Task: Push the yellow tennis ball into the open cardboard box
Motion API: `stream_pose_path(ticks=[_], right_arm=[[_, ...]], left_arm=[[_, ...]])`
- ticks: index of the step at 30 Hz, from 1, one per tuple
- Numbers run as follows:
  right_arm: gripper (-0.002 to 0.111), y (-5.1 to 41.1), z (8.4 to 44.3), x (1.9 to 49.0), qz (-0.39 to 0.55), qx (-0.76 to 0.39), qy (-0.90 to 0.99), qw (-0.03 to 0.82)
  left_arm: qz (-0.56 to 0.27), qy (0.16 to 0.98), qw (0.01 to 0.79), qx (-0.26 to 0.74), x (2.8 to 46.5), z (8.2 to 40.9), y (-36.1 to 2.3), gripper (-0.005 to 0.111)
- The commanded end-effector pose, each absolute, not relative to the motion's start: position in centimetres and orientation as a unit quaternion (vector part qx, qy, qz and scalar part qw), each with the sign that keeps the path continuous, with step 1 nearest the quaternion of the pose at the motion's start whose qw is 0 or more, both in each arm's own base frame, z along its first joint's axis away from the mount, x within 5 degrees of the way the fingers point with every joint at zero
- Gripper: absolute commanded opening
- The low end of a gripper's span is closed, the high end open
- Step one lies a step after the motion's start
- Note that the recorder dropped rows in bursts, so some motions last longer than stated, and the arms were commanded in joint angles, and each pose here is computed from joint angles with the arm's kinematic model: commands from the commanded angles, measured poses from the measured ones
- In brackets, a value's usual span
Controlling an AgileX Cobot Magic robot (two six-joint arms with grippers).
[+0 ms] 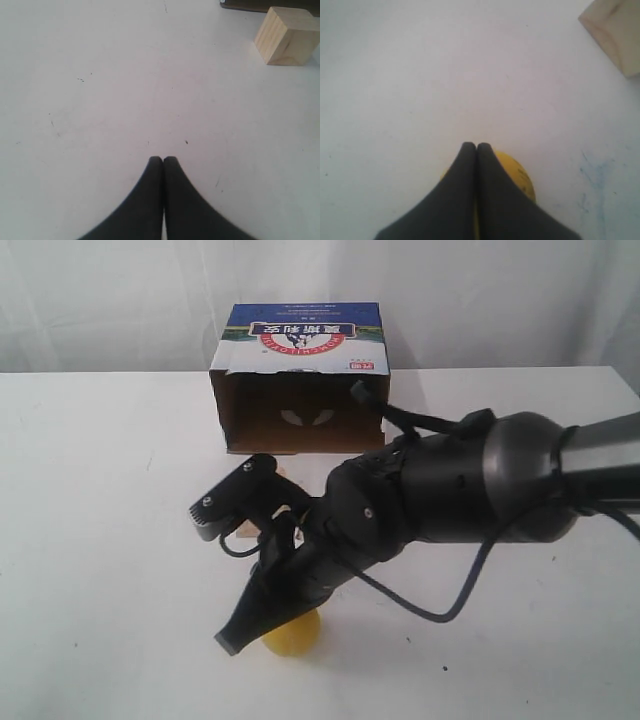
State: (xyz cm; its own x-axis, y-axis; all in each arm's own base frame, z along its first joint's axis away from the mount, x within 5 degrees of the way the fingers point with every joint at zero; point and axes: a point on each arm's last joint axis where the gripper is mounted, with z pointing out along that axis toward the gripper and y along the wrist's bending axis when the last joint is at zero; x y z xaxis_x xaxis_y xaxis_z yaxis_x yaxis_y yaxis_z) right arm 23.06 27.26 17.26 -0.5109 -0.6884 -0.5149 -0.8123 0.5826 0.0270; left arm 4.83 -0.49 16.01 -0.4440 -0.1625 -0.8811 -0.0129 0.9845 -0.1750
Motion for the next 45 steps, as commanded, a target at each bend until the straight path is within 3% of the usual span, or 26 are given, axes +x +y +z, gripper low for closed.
stream_pose_path(ticks=[1,10,15,31,39,45], right_arm=[[0.000,24.1,16.6,22.9,0.098,-0.432,0.878,0.179],[0.000,19.3,20.9,24.9,0.072,-0.393,0.882,0.250],[0.000,19.1,23.0,23.6,0.093,-0.378,0.885,0.255],[0.000,13.5,17.8,24.8,0.011,-0.318,0.936,0.148],[0.000,14.2,18.3,25.6,0.029,-0.311,0.929,0.198],[0.000,15.6,22.0,28.3,0.038,-0.318,0.905,0.278]], left_arm=[[-0.071,0.856,0.510,-0.047,4.7,15.6,-0.5,0.000],[-0.071,0.856,0.510,-0.047,4.7,15.6,-0.5,0.000],[-0.071,0.856,0.510,-0.047,4.7,15.6,-0.5,0.000],[-0.071,0.856,0.510,-0.047,4.7,15.6,-0.5,0.000],[-0.071,0.856,0.510,-0.047,4.7,15.6,-0.5,0.000],[-0.071,0.856,0.510,-0.047,4.7,15.6,-0.5,0.000]])
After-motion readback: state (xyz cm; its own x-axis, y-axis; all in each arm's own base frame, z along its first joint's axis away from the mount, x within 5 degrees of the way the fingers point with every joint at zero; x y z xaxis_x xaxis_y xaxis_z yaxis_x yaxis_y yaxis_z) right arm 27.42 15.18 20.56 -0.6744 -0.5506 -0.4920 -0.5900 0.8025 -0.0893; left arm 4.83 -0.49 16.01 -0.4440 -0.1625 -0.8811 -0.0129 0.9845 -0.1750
